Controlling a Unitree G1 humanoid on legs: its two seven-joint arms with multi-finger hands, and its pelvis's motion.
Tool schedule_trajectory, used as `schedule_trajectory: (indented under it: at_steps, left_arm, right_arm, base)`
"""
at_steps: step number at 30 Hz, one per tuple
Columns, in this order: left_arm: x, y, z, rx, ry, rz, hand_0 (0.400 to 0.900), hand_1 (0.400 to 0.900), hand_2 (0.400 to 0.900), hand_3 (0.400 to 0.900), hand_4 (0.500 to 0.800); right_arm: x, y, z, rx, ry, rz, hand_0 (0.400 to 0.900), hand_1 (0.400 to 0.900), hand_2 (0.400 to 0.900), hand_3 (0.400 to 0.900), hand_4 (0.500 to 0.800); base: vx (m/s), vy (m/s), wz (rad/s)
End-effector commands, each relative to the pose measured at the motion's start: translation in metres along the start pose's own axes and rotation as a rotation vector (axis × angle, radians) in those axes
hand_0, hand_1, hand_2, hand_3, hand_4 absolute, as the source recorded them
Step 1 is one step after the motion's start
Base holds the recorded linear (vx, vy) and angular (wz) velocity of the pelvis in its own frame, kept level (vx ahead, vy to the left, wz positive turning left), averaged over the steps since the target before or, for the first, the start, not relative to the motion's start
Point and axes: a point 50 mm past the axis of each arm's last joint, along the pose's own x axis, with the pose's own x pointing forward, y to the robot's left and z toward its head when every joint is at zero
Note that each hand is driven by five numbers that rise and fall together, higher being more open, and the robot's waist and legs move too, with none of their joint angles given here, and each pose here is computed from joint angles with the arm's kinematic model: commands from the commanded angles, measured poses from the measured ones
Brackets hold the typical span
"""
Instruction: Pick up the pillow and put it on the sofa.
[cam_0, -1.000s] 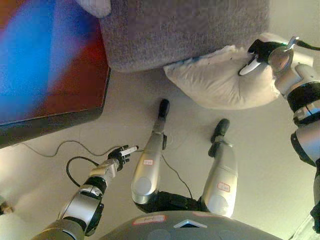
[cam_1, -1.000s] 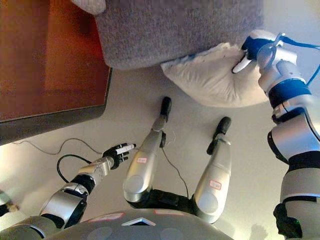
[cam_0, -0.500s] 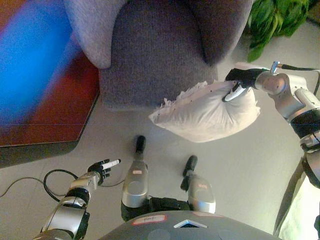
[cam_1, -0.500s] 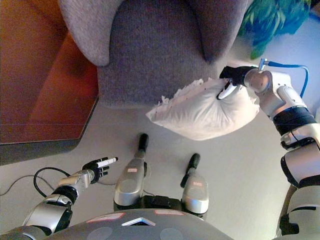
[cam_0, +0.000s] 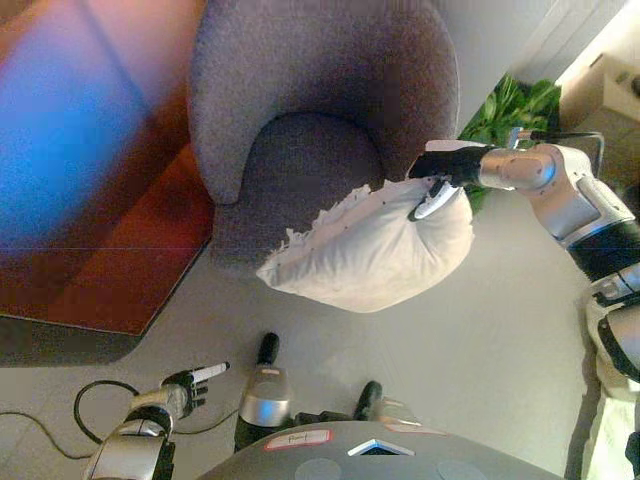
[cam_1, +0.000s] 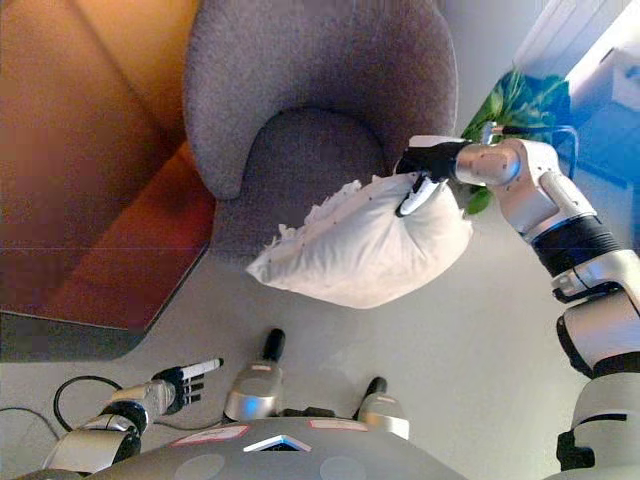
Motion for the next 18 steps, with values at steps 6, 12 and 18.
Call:
schedule_trajectory:
  at_steps: [6, 12, 18]
  left_arm:
    - [0.001, 0.013, -0.022, 0.102, 0.123, 0.071, 0.900, 0.900, 0.900, 0.900, 0.800]
    - [0.001, 0.015, -0.037, 0.113, 0.176, 0.100, 0.900, 0.900, 0.900, 0.900, 0.800]
    - [0.001, 0.017, -0.029, 0.139, 0.151, 0.116, 0.900, 0.900, 0.900, 0.900, 0.800]
  right_arm:
    - [-0.028, -0.102, 0.070, 0.183, -0.248, -0.357, 0.400, 0.400, 0.400, 0.400, 0.500]
    - [-0.030, -0.118, 0.041, 0.363, -0.140, -0.447, 0.400, 0.400, 0.400, 0.400, 0.500]
    - [-0.035, -0.128, 0.022, 0.505, -0.048, -0.551, 0.400, 0.400, 0.400, 0.400, 0.500]
  base:
    - [0.083, 0.058, 0.16]
    - [0.137, 0.053, 0.18]
    - [0.014, 0.005, 0.16]
